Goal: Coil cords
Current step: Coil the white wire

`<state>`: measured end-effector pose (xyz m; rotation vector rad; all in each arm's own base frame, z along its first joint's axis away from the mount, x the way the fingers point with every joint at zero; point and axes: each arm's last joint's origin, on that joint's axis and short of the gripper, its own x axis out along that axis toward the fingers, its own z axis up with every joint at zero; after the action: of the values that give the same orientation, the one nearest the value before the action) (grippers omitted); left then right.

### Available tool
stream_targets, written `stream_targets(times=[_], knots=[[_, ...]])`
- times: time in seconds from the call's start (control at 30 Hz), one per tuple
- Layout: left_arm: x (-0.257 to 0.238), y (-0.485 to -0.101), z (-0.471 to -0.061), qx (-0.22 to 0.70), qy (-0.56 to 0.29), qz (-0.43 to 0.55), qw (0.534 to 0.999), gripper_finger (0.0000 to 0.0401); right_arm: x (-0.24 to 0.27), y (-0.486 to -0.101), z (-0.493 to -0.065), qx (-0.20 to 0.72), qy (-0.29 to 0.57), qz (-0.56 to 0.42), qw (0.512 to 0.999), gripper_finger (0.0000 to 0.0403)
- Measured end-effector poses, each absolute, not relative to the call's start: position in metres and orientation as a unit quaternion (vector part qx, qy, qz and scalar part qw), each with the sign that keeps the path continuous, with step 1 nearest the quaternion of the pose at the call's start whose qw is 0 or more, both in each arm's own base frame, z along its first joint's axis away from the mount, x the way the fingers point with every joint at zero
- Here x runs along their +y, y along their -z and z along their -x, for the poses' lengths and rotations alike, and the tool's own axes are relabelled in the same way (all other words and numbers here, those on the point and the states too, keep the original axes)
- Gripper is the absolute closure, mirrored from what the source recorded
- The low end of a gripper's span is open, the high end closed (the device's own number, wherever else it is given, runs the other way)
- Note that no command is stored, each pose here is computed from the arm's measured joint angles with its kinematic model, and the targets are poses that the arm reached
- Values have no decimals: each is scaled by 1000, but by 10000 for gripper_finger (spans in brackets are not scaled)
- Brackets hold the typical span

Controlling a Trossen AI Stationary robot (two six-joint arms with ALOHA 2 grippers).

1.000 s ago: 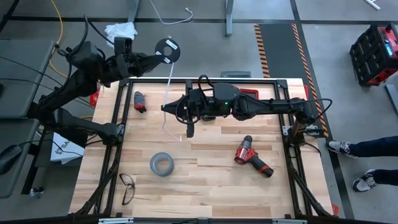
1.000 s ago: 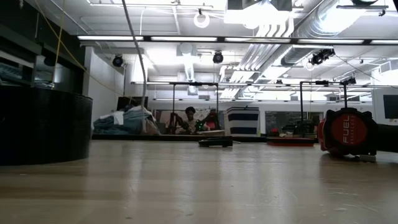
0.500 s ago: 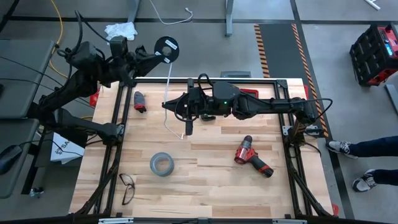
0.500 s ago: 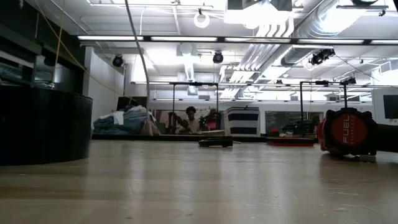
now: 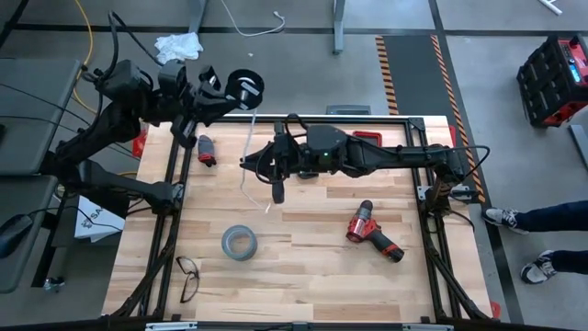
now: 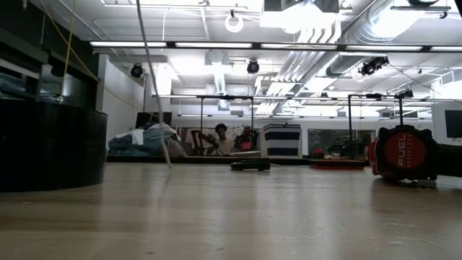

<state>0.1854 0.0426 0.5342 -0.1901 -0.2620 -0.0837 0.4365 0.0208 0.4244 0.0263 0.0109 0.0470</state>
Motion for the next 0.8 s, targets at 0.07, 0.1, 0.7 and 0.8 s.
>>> stream_targets(times=[0.07, 0.1, 0.7, 0.8], knots=[[41, -534, -182, -128, 40, 71, 988, 400, 20, -424, -437, 9, -22, -13, 1000, 346], [41, -534, -180, -126, 39, 62, 989, 400, 20, -423, -437, 11, -21, -13, 1000, 343], [29, -531, -131, -82, -2, 46, 996, 400, -14, -431, -432, -7, 44, -66, 997, 300], [29, -528, -132, -68, -4, 48, 997, 400, -22, -435, -432, -30, 51, -87, 994, 287]])
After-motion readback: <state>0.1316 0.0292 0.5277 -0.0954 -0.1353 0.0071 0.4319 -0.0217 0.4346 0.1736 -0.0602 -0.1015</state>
